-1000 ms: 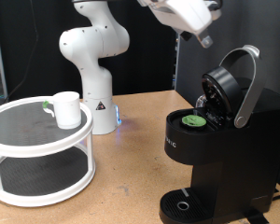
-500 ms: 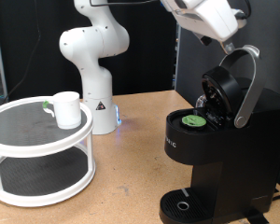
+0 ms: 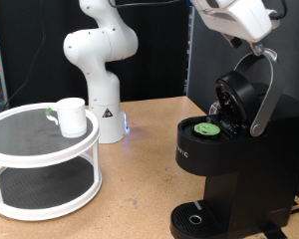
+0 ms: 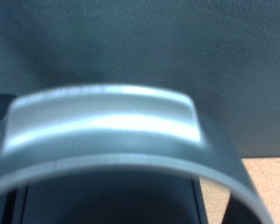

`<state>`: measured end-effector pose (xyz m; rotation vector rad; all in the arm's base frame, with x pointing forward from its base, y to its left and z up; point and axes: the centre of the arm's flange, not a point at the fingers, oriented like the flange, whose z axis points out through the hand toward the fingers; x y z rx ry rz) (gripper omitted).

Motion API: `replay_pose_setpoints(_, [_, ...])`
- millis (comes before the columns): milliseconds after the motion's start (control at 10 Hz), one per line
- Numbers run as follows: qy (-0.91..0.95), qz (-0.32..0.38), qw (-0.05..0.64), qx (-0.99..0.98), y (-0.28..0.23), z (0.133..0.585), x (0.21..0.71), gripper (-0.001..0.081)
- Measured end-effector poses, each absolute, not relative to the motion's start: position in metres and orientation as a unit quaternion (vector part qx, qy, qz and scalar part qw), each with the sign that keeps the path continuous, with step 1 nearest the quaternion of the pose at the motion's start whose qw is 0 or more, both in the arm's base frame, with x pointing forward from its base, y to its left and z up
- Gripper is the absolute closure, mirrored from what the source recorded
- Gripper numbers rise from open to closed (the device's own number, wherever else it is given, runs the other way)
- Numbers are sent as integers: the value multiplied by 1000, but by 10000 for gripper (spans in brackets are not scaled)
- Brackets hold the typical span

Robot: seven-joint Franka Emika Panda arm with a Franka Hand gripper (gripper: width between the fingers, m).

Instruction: Make a cup of coffee with the keurig machine

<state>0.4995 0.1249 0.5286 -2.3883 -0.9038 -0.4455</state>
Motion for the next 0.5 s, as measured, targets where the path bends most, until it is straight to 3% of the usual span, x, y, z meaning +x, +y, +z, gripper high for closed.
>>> replay_pose_setpoints(100, [-334, -168, 269, -887, 132, 530, 499, 85])
replay_pose_setpoints(200, [-332, -170, 268, -888, 140, 532, 498, 286])
replay_pose_setpoints(300, [-330, -172, 267, -889, 147, 535, 498, 423])
replay_pose_setpoints(400, [-327, -174, 267, -890, 153, 539, 498, 423])
replay_pose_setpoints(500, [-325, -175, 267, -890, 159, 542, 498, 606])
